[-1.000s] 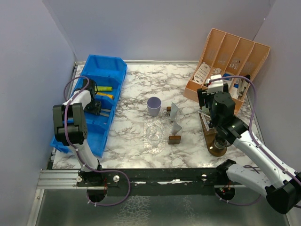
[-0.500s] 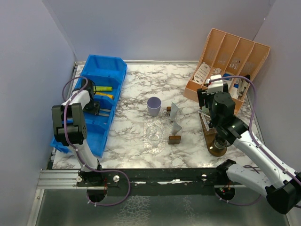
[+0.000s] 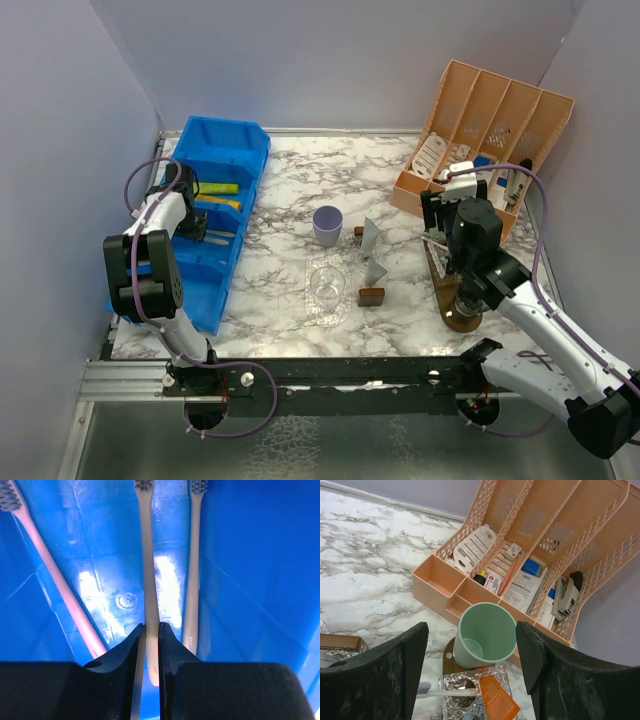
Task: Prepare toiletry sets of a toothbrush and toothpaste on the tray
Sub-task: Pick up the toothbrush from the storage box, then place the toothbrush in the cup.
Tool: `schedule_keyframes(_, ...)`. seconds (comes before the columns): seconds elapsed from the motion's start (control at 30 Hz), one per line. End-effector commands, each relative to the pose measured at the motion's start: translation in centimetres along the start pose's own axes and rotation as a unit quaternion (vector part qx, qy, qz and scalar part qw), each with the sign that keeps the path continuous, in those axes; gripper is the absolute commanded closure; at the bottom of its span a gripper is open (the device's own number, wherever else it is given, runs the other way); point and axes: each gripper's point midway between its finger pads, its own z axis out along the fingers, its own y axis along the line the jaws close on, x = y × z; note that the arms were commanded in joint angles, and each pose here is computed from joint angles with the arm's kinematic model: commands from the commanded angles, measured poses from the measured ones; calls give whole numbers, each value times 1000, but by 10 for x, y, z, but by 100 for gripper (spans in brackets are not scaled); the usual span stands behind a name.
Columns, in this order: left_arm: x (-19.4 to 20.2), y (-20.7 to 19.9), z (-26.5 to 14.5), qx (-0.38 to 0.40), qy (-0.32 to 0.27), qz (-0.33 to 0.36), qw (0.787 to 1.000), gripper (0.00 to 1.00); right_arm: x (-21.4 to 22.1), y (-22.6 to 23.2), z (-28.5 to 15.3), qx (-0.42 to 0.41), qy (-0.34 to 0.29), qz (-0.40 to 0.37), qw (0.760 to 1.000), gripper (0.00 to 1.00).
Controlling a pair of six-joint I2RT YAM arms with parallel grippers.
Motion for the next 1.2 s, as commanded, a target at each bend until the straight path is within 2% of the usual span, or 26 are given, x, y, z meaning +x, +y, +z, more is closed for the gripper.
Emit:
schedule_keyframes(0.0, -17, -3, -23, 19, -28, -1, 999, 97, -7, 1, -1, -9, -17, 14, 1000, 28)
schedule_keyframes(0.5, -53, -21, -112, 137, -98, 30, 985, 97, -21, 20, 1, -59, -41, 28, 997, 28)
schedule_keyframes(0.6, -62, -25, -139, 180, -120, 47, 975, 98, -25, 23, -2, -73, -43, 38, 996, 28)
schedule_keyframes(0.73, -68, -35, -172, 247, -149, 103, 952, 100, -32, 24, -9, -88, -48, 44, 994, 22)
schedule_keyframes(0.83, -71, -41, -200, 299, -176, 148, 926, 100, -42, 22, -14, -97, -56, 50, 992, 20)
schedule_keyframes(1.0, -54, -52, -239, 418, -199, 221, 858, 100, -59, 26, -30, -130, -63, 100, 984, 16)
schedule_keyframes(1.1, -34, -58, -253, 494, -197, 250, 809, 100, -71, 29, -43, -156, -75, 127, 977, 11)
schedule_keyframes(1.17, -13, -62, -263, 559, -188, 268, 762, 100, -72, 30, -50, -170, -83, 134, 973, 9)
